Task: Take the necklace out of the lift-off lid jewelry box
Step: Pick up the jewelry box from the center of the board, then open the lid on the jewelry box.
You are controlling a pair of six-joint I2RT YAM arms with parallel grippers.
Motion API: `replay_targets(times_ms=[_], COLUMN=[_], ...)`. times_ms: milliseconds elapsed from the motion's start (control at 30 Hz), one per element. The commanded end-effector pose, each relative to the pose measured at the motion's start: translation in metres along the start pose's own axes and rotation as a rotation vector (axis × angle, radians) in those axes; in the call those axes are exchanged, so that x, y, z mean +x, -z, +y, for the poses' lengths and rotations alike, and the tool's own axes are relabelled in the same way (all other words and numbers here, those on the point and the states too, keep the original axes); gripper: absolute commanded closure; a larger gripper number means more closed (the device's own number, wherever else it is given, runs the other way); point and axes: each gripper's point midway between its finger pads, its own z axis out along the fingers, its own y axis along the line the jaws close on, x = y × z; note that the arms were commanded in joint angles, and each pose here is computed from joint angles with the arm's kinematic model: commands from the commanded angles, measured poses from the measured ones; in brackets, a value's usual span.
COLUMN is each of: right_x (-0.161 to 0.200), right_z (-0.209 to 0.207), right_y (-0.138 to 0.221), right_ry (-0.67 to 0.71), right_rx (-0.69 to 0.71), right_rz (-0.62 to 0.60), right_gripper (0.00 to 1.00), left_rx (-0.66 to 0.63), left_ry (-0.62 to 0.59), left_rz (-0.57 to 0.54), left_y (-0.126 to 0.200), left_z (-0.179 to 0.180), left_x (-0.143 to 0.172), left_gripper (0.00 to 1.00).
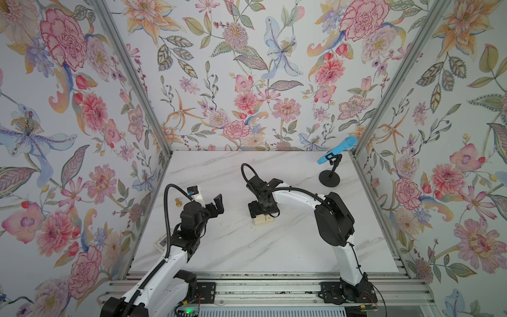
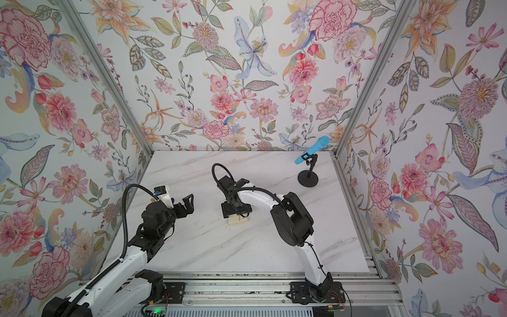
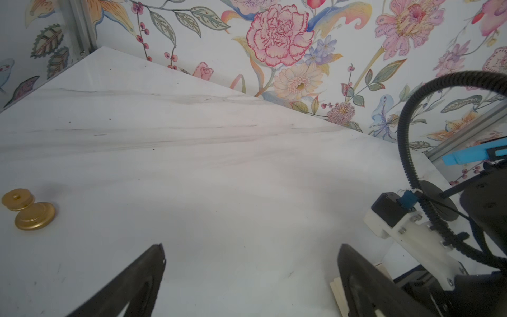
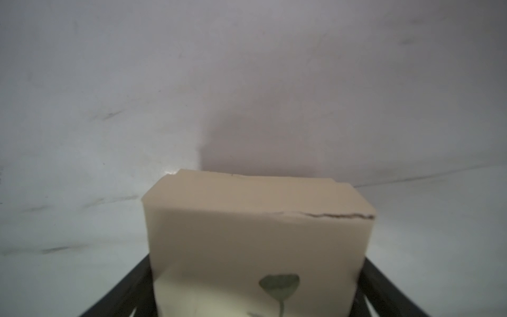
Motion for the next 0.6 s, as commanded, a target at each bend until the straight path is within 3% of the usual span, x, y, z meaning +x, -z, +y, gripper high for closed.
replay_targets(times_ms=[0,167,367,567], right_x=[0.0,0.001,0.005,0.017], right_z=[-0.012,-0.024,-0.032,-0.035], right_y=[0.031,0.047,0.074,0.102], right_ry=[0.022,0.035,0.073,0.12], right_rx=[-0.029,-0.04,-0.068,-0.094], right_rz=[-0.012,-0.007,-0.009,0.0], right_gripper=[0.17,0.17,0.17,0.17], left_rx=[0.078,0.196,0.332,0.407], left_ry=[-0.08,-0.188,-0.429,-0.574], left_rz=[-0.017,-0.057,-0.078,-0.126], left_y=[0.0,0.007,0.018,0.022], left_z=[-0.019,-0.054,-0.1,-0.123], left_x=[0.009,0.025,0.058,0.075], left_gripper=[0.0,0.0,0.0,0.0])
